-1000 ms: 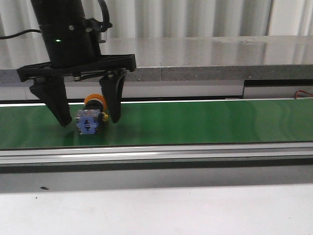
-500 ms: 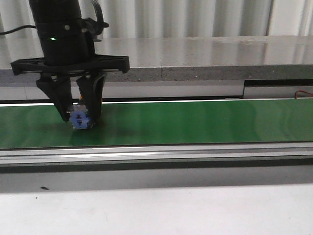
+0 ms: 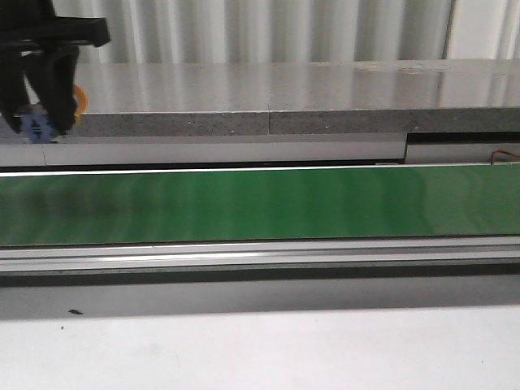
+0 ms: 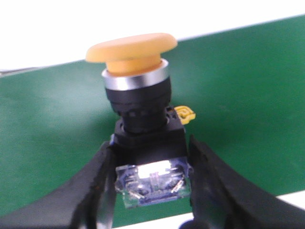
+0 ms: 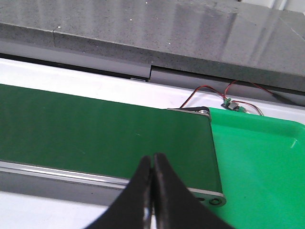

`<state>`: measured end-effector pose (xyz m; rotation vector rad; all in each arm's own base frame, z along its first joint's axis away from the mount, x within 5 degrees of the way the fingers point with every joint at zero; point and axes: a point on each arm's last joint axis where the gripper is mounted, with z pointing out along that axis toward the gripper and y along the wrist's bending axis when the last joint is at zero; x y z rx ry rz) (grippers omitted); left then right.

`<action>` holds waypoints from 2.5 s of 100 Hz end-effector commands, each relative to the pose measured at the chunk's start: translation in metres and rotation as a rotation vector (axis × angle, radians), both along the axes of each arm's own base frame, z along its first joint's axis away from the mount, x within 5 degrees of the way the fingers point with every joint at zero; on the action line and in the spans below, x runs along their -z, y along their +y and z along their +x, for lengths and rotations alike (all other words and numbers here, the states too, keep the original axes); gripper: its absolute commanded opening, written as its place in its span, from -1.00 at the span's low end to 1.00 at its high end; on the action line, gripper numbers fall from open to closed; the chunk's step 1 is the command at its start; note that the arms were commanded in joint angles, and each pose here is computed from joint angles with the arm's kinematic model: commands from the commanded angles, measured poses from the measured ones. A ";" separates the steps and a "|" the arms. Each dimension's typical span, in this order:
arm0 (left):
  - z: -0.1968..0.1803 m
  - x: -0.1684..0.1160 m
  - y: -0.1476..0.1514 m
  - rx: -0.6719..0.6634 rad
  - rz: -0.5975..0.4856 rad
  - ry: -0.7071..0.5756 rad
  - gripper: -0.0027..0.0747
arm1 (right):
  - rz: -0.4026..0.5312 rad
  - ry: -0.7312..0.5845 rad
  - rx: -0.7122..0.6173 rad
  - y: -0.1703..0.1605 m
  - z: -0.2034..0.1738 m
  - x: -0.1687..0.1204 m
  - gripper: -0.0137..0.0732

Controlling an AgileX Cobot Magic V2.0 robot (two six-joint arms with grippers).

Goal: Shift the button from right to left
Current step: 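Lift the button with the left gripper and place it in the blue tray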

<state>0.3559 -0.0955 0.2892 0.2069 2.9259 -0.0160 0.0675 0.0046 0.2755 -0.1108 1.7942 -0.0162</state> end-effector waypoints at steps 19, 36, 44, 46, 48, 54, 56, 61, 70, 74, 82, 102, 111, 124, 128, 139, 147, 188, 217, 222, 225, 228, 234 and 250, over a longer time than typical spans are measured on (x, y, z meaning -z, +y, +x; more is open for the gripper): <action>0.001 -0.028 0.071 0.058 0.052 -0.050 -0.81 | -0.001 -0.098 0.007 -0.001 0.001 -0.015 -0.84; 0.001 -0.028 0.122 -0.017 0.071 -0.045 -0.81 | -0.001 -0.098 0.007 -0.001 0.001 -0.015 -0.84; -0.002 -0.028 0.144 -0.070 0.075 -0.043 -0.81 | -0.001 -0.098 0.007 -0.001 0.001 -0.015 -0.84; -0.002 -0.028 0.149 -0.076 0.077 -0.042 -0.81 | -0.001 -0.098 0.007 -0.001 0.001 -0.015 -0.84; -0.003 -0.028 0.155 -0.079 0.080 -0.041 -0.81 | -0.001 -0.098 0.007 -0.001 0.001 -0.015 -0.84; -0.005 -0.027 0.167 -0.069 0.091 -0.038 -0.81 | -0.001 -0.098 0.007 -0.001 0.001 -0.015 -0.84; -0.006 -0.027 0.172 -0.067 0.095 -0.037 -0.81 | -0.001 -0.098 0.007 -0.001 0.001 -0.015 -0.84; -0.007 -0.027 0.182 -0.070 0.103 -0.041 -0.81 | -0.001 -0.098 0.007 -0.001 0.001 -0.015 -0.84; -0.009 -0.026 0.196 -0.095 0.109 -0.054 -0.81 | -0.001 -0.098 0.007 -0.001 0.001 -0.015 -0.84; -0.010 -0.027 0.202 -0.094 0.120 -0.066 -0.81 | -0.001 -0.098 0.007 -0.001 0.001 -0.015 -0.84; -0.011 -0.027 0.214 -0.058 0.146 -0.089 -0.81 | -0.001 -0.098 0.007 -0.001 0.001 -0.015 -0.84; -0.007 -0.006 0.239 -0.107 0.148 -0.074 -0.81 | -0.001 -0.098 0.007 -0.001 0.001 -0.015 -0.84; -0.002 0.014 0.246 -0.114 0.132 -0.014 -0.81 | -0.001 -0.098 0.007 -0.001 0.001 -0.015 -0.84; 0.006 0.042 0.253 -0.109 0.128 0.061 -0.81 | -0.001 -0.098 0.007 -0.001 0.001 -0.015 -0.84; 0.008 0.050 0.254 -0.106 0.126 0.080 -0.81 | -0.001 -0.098 0.007 -0.001 0.001 -0.015 -0.84; 0.014 0.070 0.257 -0.102 0.114 0.120 -0.81 | -0.001 -0.098 0.007 -0.001 0.001 -0.015 -0.84; 0.016 0.077 0.259 -0.098 0.121 0.131 -0.80 | -0.001 -0.098 0.007 -0.001 0.001 -0.015 -0.84; 0.018 0.084 0.260 -0.096 0.120 0.141 0.17 | -0.001 -0.098 0.007 -0.001 0.001 -0.015 -0.84; 0.018 0.079 0.259 -0.099 0.108 0.154 0.15 | -0.001 -0.098 0.007 -0.001 0.001 -0.015 -0.84; 0.019 0.074 0.259 -0.121 0.098 0.145 0.13 | -0.001 -0.098 0.007 -0.001 0.001 -0.015 -0.84; 0.020 0.071 0.259 -0.147 0.096 0.142 0.08 | -0.001 -0.098 0.007 -0.001 0.001 -0.015 -0.84; 0.020 0.066 0.259 -0.168 0.097 0.132 0.01 | -0.001 -0.098 0.007 -0.001 0.001 -0.015 -0.84; 0.020 0.057 0.258 -0.186 0.098 0.110 -0.21 | -0.001 -0.098 0.007 -0.001 0.001 -0.015 -0.84; 0.017 0.030 0.246 -0.174 0.109 0.040 -0.99 | -0.001 -0.098 0.007 -0.001 0.001 -0.015 -0.84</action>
